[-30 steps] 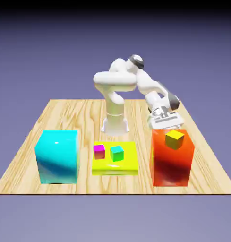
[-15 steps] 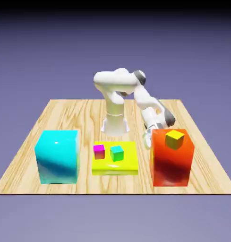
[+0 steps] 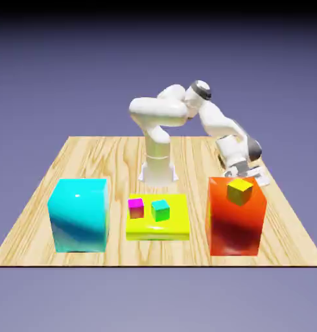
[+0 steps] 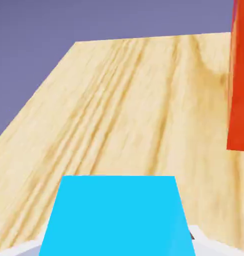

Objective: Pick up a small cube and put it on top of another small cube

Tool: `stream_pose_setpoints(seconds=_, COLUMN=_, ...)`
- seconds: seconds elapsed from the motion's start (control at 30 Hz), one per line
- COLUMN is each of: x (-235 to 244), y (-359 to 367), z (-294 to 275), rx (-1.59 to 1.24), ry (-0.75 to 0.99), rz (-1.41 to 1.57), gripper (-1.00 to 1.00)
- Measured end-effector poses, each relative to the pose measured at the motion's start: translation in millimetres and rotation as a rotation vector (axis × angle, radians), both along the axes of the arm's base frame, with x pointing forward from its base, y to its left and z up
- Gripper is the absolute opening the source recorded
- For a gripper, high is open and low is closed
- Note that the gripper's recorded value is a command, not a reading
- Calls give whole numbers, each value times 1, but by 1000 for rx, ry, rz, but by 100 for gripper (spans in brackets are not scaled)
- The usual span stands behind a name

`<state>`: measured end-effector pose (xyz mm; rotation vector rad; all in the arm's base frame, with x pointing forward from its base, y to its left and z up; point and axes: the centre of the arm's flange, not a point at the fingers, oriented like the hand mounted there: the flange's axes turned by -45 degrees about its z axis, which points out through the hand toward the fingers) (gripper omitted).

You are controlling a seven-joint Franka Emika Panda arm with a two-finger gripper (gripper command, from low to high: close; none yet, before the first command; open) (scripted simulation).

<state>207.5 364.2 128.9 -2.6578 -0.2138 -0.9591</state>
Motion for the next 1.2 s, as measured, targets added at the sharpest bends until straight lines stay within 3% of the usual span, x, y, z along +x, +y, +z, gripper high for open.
stream_pose_setpoints(seconds=0.33, x=67, y=67, z=42, rx=-45, ry=185, rz=-177, gripper=-100)
stream_pose_setpoints(seconds=0.63, x=136, y=85, z=100, rx=-150, ry=240, rz=-464, gripper=-100)
stream_pose_setpoints(seconds=0.93, x=202, y=64, z=177, rx=-264, ry=156, rz=-882, gripper=-100)
stream_pose_setpoints(seconds=1.2, x=244, y=22, z=259, rx=-329, ry=-61, rz=-1341, gripper=-100)
